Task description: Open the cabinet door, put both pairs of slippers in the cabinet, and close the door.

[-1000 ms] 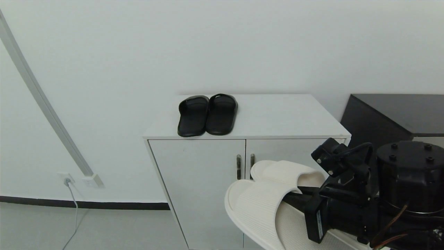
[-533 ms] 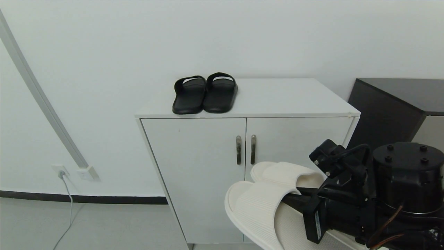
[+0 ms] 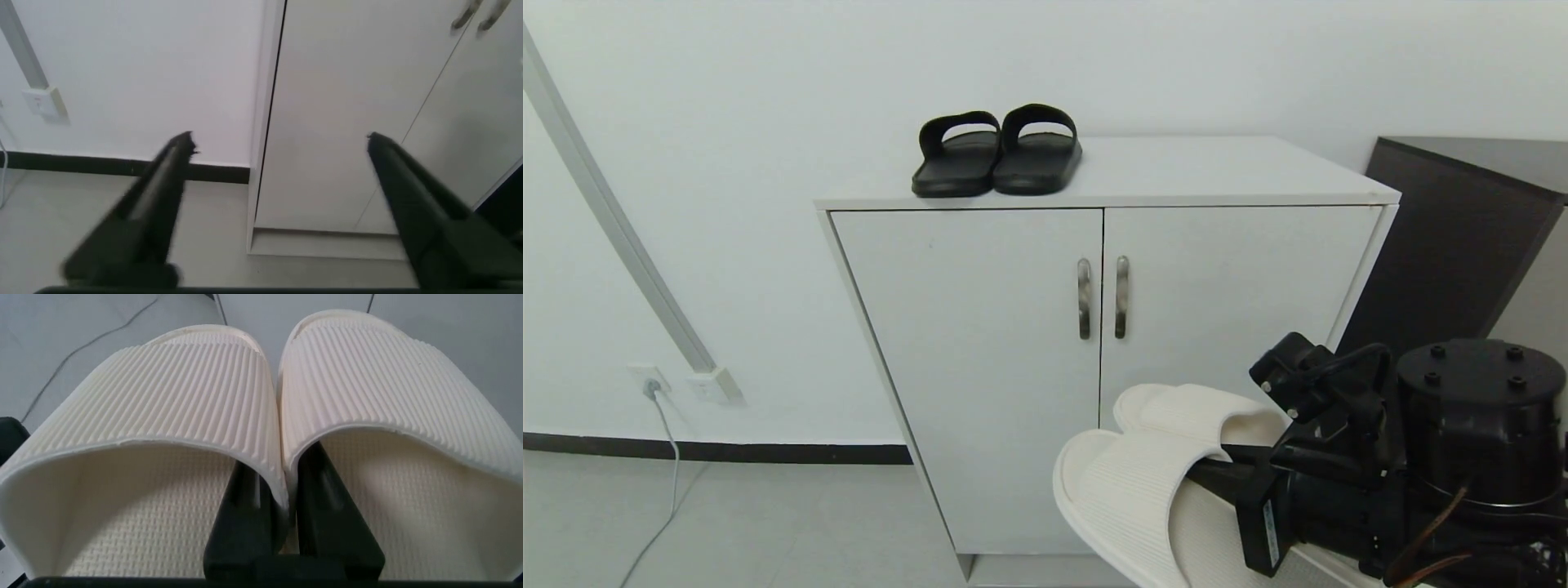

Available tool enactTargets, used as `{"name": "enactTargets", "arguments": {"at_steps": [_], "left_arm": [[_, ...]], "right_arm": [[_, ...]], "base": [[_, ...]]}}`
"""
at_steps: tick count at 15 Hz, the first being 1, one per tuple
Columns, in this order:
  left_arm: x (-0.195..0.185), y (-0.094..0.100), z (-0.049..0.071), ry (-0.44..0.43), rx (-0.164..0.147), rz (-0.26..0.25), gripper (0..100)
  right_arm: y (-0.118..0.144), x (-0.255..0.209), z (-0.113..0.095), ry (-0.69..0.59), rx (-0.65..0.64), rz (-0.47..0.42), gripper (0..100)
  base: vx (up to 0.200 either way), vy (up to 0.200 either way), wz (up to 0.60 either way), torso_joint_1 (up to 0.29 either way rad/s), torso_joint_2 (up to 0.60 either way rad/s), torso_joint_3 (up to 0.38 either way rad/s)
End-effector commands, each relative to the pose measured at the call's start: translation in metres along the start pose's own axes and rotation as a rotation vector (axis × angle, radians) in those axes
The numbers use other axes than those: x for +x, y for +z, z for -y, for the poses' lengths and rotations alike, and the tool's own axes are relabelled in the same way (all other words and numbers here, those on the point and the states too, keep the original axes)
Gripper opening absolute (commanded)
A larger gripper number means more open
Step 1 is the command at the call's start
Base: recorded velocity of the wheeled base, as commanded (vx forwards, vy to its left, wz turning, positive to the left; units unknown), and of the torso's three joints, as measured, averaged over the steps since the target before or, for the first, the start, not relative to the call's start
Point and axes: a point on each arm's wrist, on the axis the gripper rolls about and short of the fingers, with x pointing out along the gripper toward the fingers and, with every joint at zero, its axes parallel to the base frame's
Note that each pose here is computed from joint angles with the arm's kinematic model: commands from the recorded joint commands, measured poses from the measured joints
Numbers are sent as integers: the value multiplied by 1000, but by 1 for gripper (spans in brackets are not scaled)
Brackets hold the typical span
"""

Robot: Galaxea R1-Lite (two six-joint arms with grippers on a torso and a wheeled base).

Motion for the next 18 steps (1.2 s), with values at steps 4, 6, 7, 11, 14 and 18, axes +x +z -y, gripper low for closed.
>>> {"name": "enactTargets", "arguments": {"at_steps": [4,6,7,11,14,18], "left_arm": [[0,0,0,-2,0,-1,100],[0,0,0,-8,0,-3,100],[0,0,0,-10,-2,-3,100],[2,0,0,-15,1,-31,100],[6,1,0,-37,16,-83,100],[16,11,2,-59,72,-173,100]], "right_arm": [[-5,0,0,1,-24,-15,0],[-7,-2,0,-3,-29,-20,0],[-9,-3,0,-4,-29,-26,0],[-12,-7,2,-8,-28,-25,0],[-11,-9,2,-7,-30,-18,0],[-20,-10,2,-4,-98,-48,0]], "base": [[0,0,0,-62,442,380],[0,0,0,-29,432,410],[0,0,0,-7,237,232],[0,0,0,0,56,54],[0,0,0,0,0,0],[0,0,0,0,0,0]]}}
